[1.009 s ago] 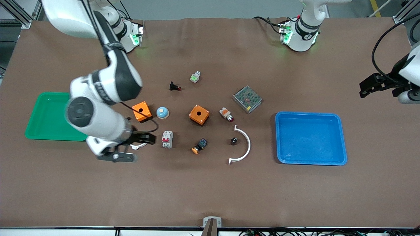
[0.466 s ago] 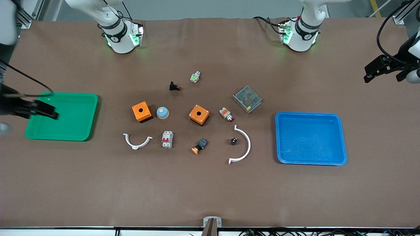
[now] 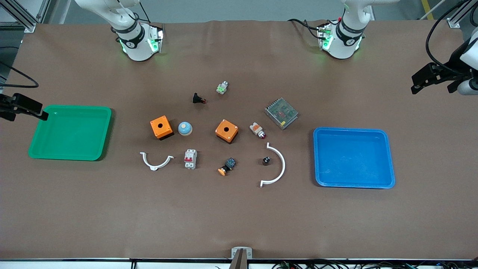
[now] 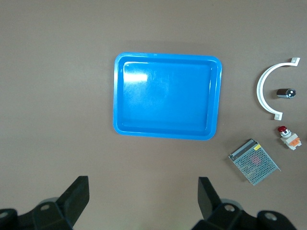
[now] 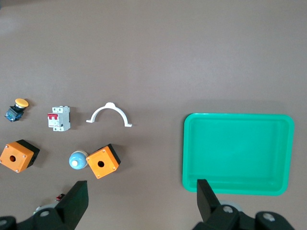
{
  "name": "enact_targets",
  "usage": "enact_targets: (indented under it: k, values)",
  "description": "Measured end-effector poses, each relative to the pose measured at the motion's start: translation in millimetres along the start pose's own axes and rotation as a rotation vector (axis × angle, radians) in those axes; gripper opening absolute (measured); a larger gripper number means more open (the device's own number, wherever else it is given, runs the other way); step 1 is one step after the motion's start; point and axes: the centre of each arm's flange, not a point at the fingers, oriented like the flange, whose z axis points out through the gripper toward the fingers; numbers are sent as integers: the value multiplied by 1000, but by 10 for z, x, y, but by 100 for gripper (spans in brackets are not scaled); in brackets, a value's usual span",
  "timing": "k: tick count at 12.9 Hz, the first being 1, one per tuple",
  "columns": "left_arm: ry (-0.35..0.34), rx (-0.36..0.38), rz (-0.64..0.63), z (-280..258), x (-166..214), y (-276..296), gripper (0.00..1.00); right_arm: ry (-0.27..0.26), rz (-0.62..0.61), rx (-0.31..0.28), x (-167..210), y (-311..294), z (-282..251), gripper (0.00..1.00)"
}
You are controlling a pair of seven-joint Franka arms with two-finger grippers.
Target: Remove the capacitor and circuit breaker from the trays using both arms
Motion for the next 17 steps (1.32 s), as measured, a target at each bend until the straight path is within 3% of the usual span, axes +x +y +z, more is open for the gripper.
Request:
enact_targets:
  k: [5,17]
  values:
    - [-6,-7,0,27,0,9,100,28,1,-2,-62,-119,68,100]
    - [-13,-8,18,62,3,103,100,-18,2,-15,-360,-58,-15,100]
